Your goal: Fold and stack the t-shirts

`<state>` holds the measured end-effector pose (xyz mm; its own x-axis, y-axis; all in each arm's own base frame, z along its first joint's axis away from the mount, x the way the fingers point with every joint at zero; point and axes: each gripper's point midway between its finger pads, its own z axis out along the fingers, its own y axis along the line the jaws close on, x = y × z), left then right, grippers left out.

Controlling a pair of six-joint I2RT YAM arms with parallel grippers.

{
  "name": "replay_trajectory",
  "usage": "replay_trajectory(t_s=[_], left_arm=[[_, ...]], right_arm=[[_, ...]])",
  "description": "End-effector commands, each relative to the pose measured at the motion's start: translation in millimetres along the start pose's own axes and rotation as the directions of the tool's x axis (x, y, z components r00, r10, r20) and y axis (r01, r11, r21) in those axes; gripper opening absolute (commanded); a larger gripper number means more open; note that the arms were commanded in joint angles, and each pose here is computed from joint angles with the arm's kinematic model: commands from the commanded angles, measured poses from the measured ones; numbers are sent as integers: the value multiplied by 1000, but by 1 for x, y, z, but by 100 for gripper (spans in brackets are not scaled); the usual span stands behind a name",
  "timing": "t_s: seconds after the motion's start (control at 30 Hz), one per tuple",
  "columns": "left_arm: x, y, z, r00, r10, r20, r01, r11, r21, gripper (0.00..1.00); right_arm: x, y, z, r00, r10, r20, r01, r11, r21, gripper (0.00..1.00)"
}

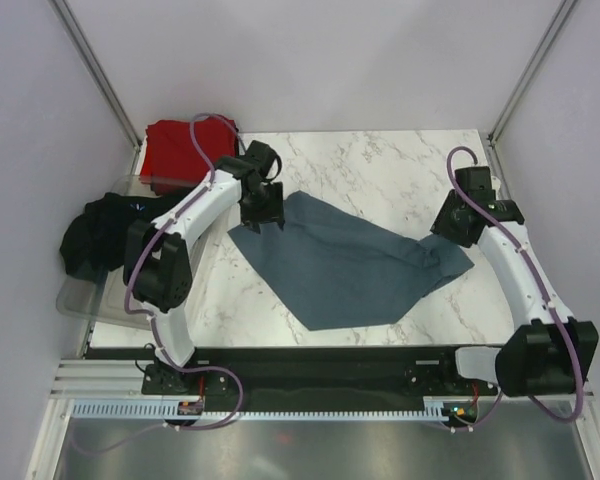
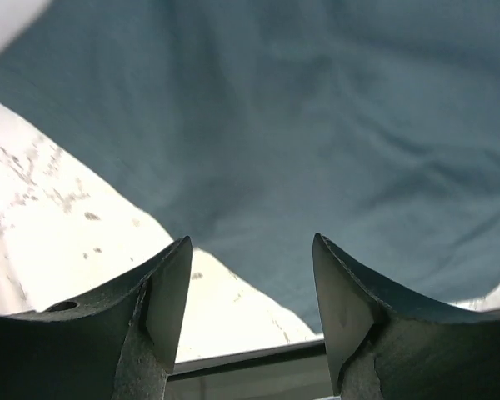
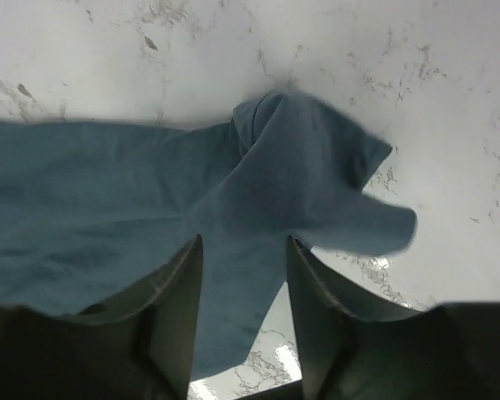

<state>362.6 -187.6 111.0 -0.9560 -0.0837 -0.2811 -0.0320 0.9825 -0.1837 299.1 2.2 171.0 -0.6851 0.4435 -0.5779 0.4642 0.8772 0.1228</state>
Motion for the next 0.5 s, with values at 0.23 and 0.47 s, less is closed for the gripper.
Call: replay_trajectory(t_s=[0.23, 0.47], left_arm=[[130, -77, -74, 976, 148, 158, -170, 976, 137, 61], [231, -114, -28, 978, 195, 78, -209, 946, 249, 59]], right_arm=[[13, -52, 64, 966, 222, -129, -227, 974, -18, 60], [48, -66, 59, 958, 271, -94, -272, 962, 0, 55]])
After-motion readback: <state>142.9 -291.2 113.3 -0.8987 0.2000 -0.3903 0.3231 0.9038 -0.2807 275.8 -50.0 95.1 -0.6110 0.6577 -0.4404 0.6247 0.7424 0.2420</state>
